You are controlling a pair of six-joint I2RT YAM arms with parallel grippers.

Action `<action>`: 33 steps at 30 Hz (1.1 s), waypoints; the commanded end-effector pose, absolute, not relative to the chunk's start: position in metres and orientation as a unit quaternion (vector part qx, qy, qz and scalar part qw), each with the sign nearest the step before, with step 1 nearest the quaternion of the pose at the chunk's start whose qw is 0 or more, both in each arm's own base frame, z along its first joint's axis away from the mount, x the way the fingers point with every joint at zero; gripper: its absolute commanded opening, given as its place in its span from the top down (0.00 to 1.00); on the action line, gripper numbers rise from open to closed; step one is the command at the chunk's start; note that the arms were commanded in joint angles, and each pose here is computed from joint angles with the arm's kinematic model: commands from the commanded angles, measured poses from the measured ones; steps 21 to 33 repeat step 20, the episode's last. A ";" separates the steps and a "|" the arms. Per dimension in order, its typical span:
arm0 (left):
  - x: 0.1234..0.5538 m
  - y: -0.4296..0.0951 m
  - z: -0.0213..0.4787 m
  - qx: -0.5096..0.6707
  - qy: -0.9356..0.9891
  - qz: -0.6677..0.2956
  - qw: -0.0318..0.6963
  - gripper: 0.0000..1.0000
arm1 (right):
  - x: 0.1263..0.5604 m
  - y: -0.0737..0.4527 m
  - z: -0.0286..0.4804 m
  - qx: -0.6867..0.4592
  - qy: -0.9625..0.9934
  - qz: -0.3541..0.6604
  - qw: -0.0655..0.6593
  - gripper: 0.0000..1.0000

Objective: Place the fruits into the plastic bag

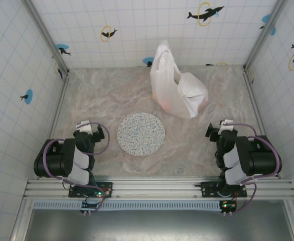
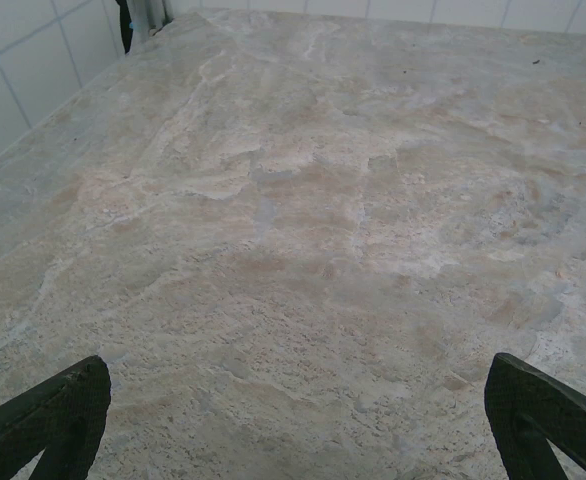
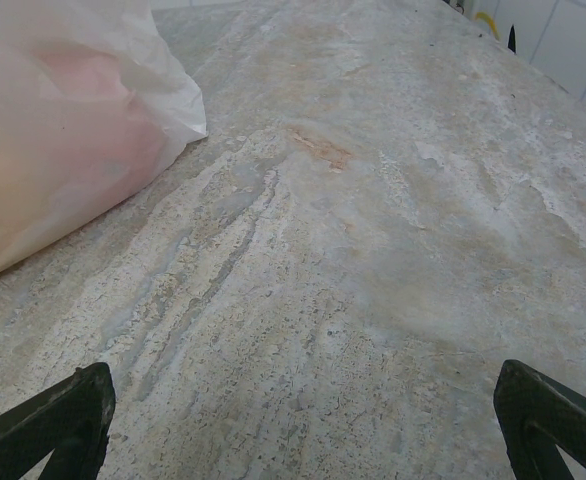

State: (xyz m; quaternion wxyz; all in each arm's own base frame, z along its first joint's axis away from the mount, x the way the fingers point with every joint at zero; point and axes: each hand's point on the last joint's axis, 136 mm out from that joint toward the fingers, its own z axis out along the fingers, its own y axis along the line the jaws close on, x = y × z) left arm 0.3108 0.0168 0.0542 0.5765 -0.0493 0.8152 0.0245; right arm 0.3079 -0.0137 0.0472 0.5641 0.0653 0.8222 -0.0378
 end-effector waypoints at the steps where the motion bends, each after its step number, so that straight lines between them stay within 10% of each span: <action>1: 0.311 0.017 0.059 -0.051 0.808 0.019 0.587 0.02 | 0.306 -0.015 0.054 0.066 0.811 -0.040 0.579 0.00; 33: 0.312 0.017 0.060 -0.051 0.807 0.020 0.588 0.02 | 0.307 -0.015 0.055 0.066 0.810 -0.040 0.581 0.00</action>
